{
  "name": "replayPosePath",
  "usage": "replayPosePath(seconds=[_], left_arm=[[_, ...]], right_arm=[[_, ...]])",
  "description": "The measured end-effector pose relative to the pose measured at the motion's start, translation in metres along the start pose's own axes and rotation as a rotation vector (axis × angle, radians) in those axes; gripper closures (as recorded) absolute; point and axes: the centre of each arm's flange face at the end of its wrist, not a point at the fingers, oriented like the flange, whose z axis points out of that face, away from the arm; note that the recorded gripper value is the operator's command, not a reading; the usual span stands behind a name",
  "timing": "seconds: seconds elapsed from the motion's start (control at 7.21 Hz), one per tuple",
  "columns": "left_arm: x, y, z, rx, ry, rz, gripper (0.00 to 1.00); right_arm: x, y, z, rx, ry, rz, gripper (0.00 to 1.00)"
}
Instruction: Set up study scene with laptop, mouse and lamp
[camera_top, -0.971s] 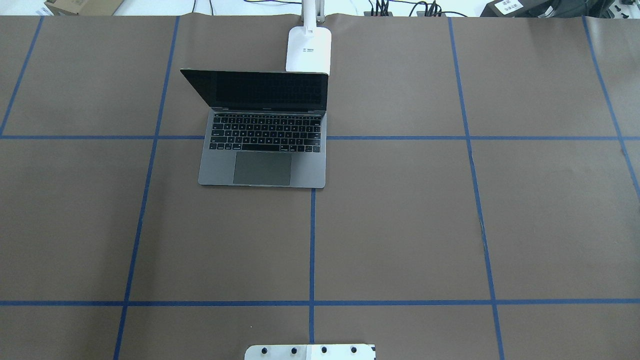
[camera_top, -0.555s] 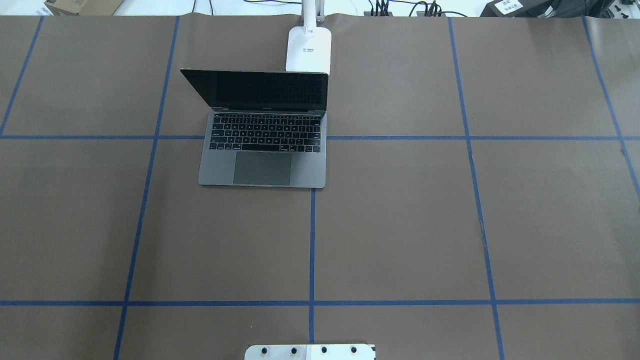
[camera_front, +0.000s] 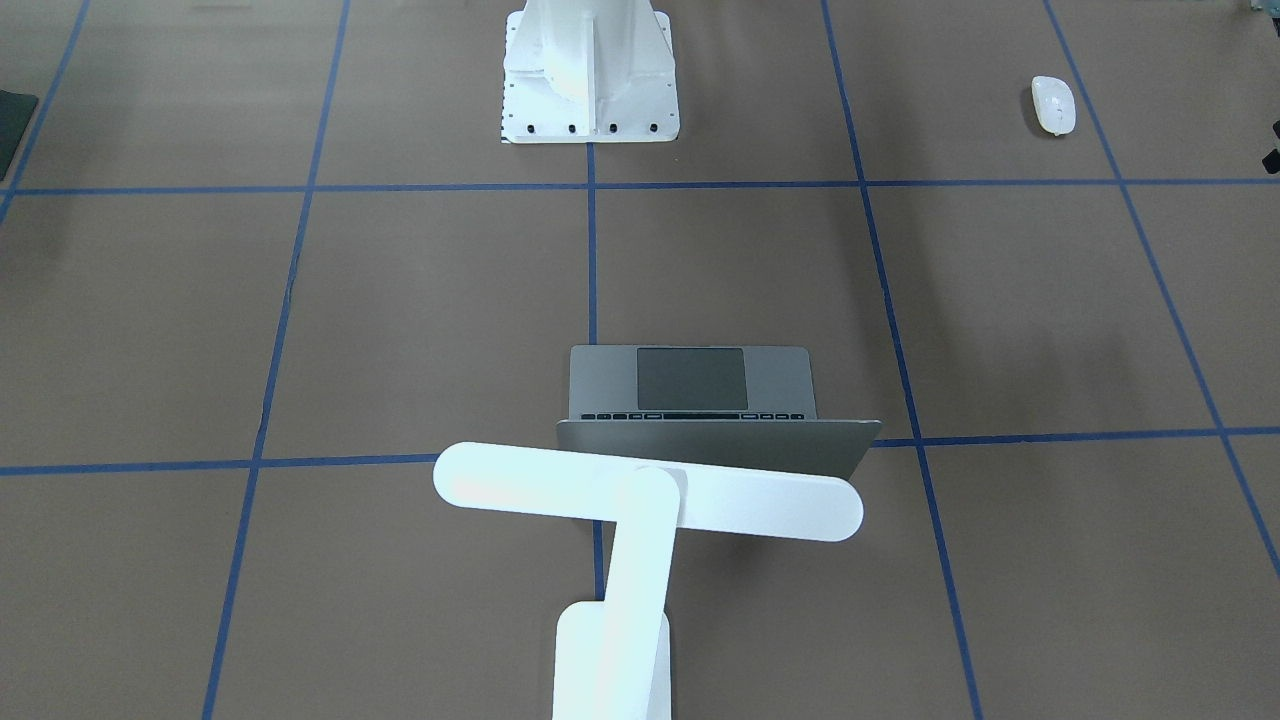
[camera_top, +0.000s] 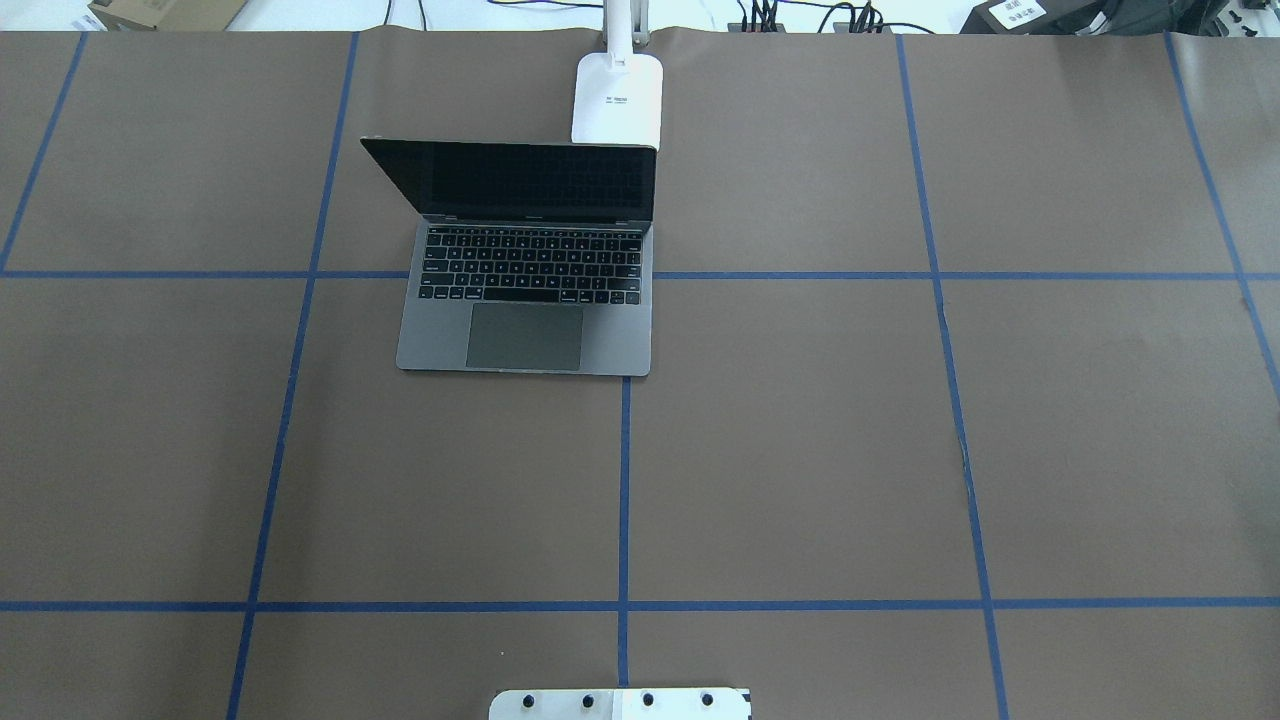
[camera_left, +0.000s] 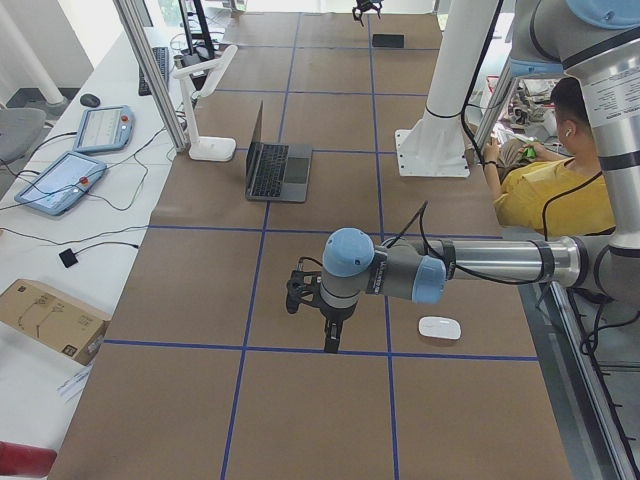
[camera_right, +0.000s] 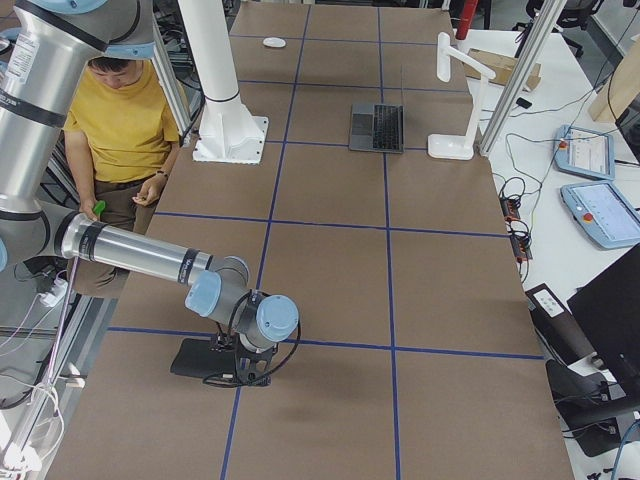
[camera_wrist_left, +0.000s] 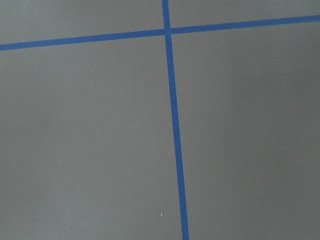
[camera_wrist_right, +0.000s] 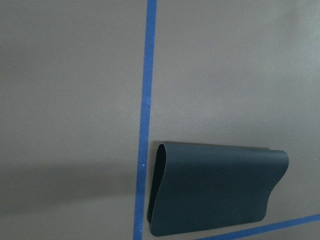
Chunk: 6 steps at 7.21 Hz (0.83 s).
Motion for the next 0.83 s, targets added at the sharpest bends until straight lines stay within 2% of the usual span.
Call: replayPosePath(seconds=[0.83], left_arm=[[0.001,0.000,-0.001,0.003,0.001,0.002,0.00]], right_arm=[[-0.005,-0.013,0.036,0.006,0.102,0.003,0.06]])
